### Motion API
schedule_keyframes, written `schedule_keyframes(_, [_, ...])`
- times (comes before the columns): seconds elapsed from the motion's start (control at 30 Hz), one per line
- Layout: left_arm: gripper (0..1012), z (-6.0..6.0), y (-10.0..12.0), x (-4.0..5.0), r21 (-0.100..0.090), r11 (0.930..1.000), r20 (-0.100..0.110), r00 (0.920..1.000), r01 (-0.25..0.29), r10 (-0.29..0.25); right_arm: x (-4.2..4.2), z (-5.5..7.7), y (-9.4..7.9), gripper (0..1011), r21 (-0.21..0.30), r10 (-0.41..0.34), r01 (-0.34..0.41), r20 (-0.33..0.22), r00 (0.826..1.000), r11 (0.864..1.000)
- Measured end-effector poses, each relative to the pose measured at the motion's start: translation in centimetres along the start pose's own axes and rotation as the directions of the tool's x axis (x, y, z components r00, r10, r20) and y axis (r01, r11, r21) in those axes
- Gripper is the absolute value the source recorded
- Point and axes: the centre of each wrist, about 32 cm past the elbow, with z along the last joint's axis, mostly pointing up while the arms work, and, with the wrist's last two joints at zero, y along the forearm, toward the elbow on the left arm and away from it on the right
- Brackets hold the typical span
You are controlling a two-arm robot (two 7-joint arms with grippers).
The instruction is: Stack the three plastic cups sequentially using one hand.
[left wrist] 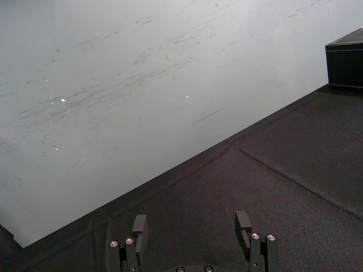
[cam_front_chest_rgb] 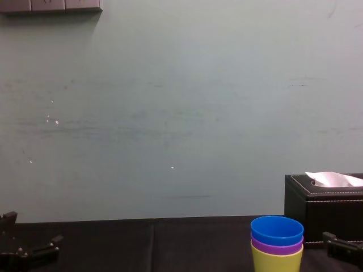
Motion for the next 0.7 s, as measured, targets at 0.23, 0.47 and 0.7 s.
schedule_keyframes(0.23, [1011, 0.00, 0.00, 0.00, 0.000, 1.0000, 0.000, 1.0000, 0.000, 0.000, 0.00, 0.00, 0.00, 1000, 0.000, 0.000, 0.000, 0.000, 1.000, 1.000])
schedule_keyframes(0.47, [1011, 0.00, 0.00, 0.00, 0.000, 1.0000, 0.000, 1.0000, 0.000, 0.000, 0.00, 0.00, 0.00, 1000, 0.000, 0.000, 0.000, 0.000, 1.000, 1.000])
schedule_keyframes(0.7, [1012, 0.00, 0.00, 0.00, 0.000, 1.0000, 0.000, 1.0000, 0.000, 0.000, 0.00, 0.00, 0.00, 1000, 0.000, 0.000, 0.000, 0.000, 1.000, 1.000])
